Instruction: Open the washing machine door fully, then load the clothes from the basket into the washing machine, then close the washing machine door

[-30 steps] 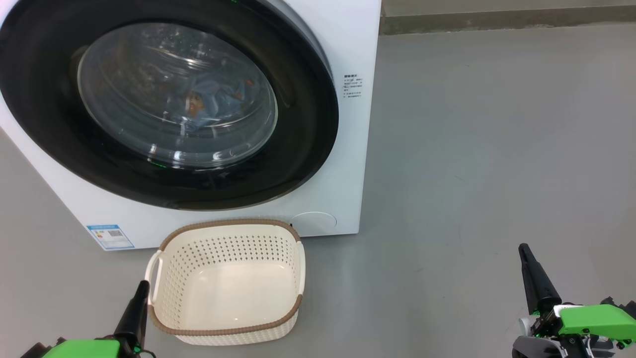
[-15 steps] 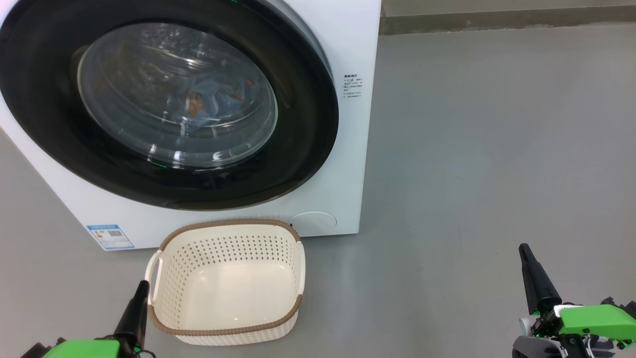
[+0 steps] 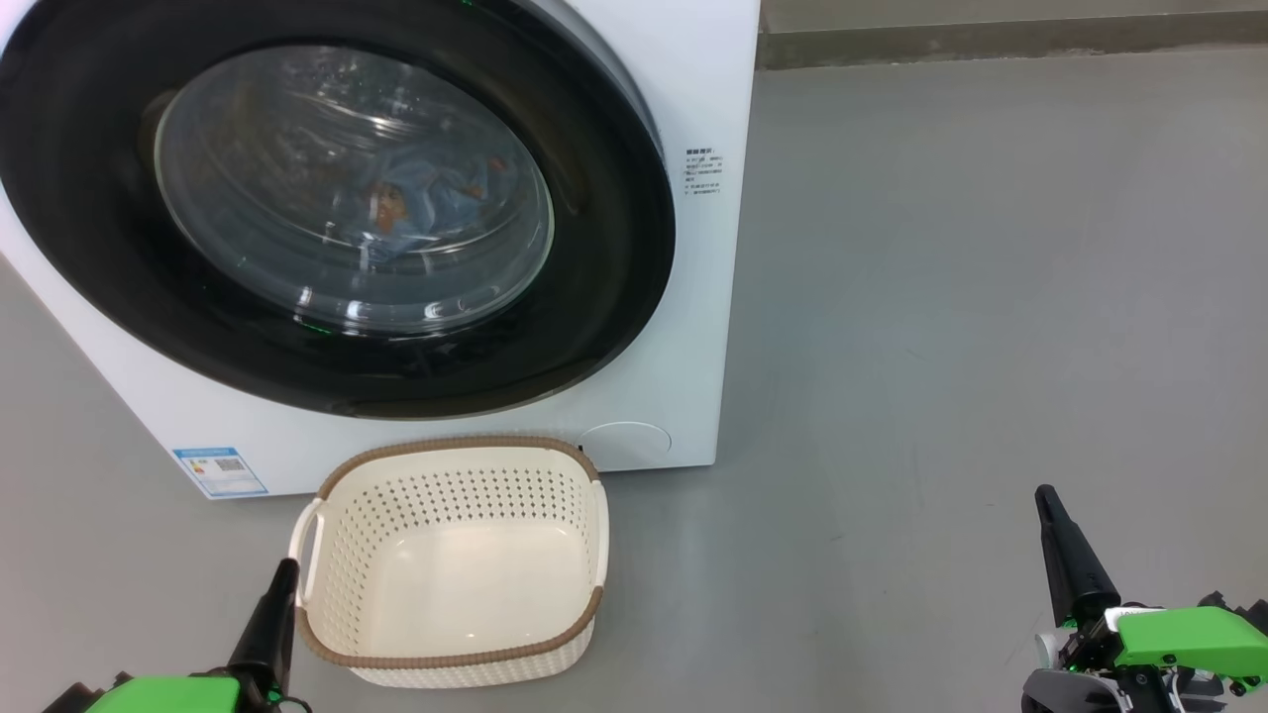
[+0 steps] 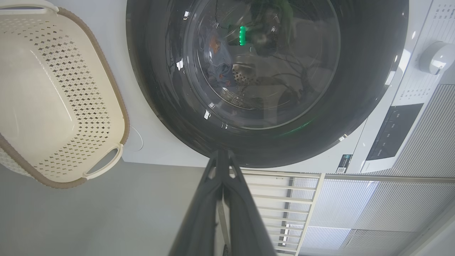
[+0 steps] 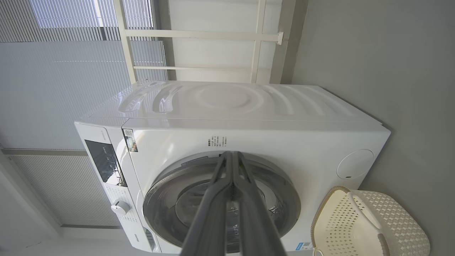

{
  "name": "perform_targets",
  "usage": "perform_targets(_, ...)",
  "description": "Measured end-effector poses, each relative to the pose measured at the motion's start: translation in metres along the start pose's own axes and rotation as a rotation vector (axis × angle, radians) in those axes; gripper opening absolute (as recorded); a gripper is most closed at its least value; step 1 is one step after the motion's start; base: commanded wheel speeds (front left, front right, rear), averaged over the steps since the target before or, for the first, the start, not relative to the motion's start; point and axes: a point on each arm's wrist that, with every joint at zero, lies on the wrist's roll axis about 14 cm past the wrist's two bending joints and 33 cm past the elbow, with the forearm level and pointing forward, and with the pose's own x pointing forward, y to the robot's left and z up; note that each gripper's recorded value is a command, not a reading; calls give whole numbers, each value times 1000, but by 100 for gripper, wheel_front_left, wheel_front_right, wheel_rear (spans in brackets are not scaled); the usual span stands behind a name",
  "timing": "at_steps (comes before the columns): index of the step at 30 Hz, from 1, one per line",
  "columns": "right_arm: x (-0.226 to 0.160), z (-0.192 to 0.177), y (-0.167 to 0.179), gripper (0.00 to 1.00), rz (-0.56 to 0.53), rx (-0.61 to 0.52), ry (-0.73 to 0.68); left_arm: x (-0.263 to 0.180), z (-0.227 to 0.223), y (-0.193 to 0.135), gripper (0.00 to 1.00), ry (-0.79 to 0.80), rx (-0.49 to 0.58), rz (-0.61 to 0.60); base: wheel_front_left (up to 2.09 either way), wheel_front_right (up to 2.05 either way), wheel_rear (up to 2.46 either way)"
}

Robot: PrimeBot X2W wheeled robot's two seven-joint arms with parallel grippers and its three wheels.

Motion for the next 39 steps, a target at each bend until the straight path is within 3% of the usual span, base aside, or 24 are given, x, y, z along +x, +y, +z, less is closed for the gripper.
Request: perform_targets(39,0,0,0,0,0,1,0,0,1,0,0,-2,-1,0,0,0,0)
